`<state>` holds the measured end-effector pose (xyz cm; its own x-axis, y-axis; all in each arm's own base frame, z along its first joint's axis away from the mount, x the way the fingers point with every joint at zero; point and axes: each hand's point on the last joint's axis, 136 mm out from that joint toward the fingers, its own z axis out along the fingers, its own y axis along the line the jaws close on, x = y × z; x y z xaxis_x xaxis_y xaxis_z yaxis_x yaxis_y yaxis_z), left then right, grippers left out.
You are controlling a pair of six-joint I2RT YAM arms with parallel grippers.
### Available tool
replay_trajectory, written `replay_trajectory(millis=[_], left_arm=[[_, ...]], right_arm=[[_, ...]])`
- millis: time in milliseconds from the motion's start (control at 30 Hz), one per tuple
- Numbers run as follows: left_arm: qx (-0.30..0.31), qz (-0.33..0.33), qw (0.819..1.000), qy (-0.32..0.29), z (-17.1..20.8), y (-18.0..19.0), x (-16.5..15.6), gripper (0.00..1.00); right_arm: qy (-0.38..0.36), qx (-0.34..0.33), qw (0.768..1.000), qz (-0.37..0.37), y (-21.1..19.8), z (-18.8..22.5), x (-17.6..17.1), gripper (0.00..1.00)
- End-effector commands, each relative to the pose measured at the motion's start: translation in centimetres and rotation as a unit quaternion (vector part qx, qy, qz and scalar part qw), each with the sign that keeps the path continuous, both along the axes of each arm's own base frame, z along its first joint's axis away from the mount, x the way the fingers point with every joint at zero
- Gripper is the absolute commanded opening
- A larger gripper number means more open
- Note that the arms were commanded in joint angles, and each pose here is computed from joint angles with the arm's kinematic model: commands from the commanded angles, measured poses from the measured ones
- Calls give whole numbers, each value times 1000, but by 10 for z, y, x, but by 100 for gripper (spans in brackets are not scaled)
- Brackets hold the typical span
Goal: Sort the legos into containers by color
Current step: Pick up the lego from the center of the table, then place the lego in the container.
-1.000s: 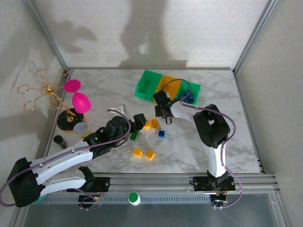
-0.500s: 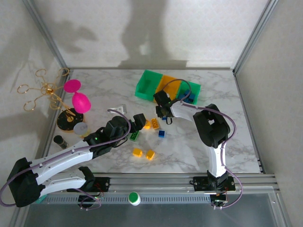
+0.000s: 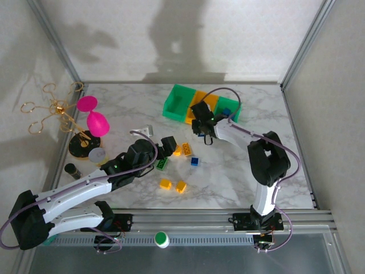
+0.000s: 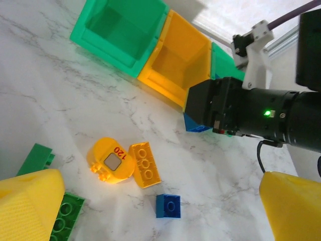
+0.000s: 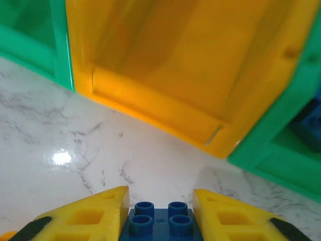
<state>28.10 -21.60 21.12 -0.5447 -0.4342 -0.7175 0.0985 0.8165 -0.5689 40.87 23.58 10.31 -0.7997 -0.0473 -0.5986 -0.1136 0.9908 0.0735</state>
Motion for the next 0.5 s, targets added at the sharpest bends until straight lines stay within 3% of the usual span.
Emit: replay_trajectory(millis=[0, 467], left_arm=[[-4, -10, 1000, -16, 18, -7, 7, 100], [-2, -19, 1000, -17, 21, -34, 29, 100]], right_arm=[[-17, 5, 999, -38, -26, 24, 6, 31], [-62, -8, 989, -137, -97, 31, 82, 32]])
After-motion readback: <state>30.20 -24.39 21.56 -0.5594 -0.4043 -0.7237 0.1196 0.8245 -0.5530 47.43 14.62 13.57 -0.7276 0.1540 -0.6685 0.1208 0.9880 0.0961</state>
